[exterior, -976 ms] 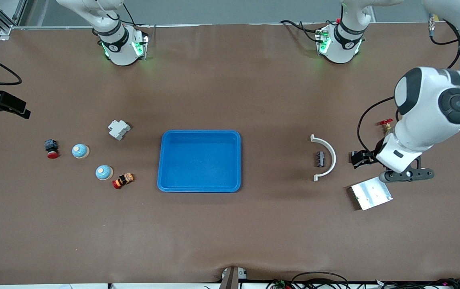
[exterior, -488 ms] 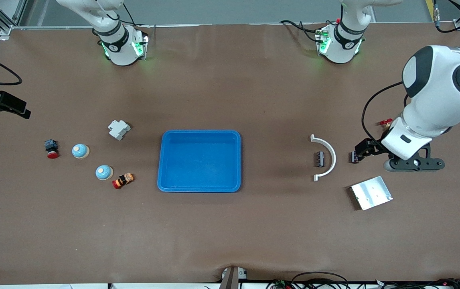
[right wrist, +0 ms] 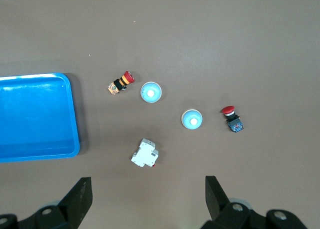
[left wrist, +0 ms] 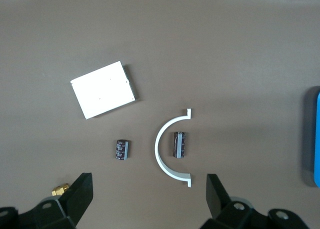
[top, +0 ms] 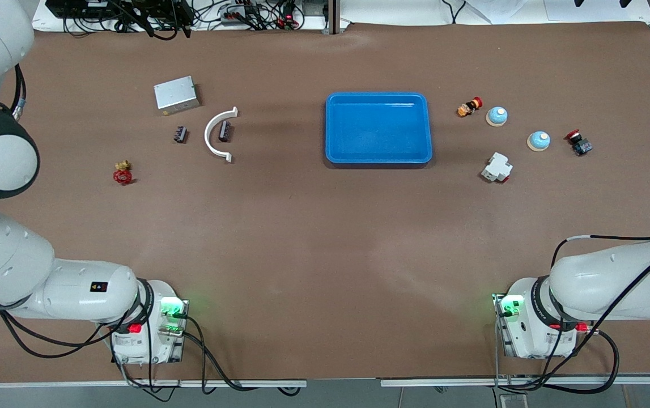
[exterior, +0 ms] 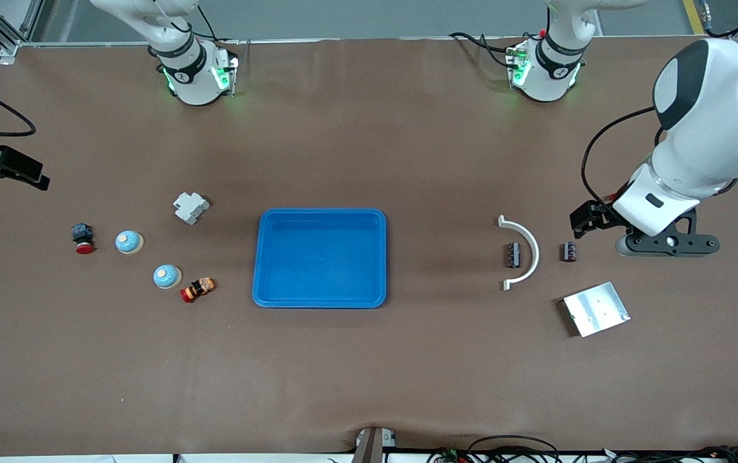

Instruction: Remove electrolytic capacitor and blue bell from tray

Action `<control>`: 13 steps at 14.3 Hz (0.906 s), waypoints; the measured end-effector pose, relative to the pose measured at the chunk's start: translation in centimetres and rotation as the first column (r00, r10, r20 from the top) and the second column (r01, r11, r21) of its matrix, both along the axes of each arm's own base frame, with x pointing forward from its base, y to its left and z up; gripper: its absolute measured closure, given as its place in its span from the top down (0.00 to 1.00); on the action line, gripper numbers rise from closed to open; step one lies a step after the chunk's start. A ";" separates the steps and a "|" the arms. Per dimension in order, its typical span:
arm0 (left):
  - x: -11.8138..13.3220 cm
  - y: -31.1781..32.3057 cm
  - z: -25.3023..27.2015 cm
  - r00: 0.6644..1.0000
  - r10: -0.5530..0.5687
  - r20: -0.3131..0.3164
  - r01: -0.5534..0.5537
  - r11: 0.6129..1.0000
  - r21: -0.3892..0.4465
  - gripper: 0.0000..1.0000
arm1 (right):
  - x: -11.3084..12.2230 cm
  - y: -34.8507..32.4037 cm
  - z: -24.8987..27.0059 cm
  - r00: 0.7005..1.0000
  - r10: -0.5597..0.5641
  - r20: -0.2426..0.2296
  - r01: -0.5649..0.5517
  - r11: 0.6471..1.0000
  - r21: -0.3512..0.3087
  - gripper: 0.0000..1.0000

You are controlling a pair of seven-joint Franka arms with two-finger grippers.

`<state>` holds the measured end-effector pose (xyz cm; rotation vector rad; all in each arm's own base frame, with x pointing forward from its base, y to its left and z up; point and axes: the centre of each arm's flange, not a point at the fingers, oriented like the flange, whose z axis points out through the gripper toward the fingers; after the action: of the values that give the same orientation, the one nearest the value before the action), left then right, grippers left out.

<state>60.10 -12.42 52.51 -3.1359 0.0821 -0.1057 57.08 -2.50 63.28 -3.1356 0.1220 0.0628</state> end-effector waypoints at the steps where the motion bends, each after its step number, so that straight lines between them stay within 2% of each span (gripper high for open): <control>1: -0.2 -0.1 0.3 1.000 -0.001 0.000 0.001 1.000 0.001 1.00 | 0.0 0.0 0.0 1.000 0.000 0.000 0.000 1.000 0.000 1.00; 8: -0.8 -1.0 1.5 1.000 -0.018 0.017 0.018 1.000 -0.002 1.00 | 0.0 0.0 0.0 1.000 0.001 0.000 -0.001 1.000 0.000 1.00; 13: -2.2 -1.4 3.5 1.000 -0.025 0.011 0.025 1.000 0.007 1.00 | 0.0 0.1 0.0 1.000 0.002 0.000 -0.002 1.000 0.000 1.00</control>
<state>57.91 -13.81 55.97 -3.1279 0.1207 -0.1234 57.08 -2.38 63.28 -3.1356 0.1186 0.0629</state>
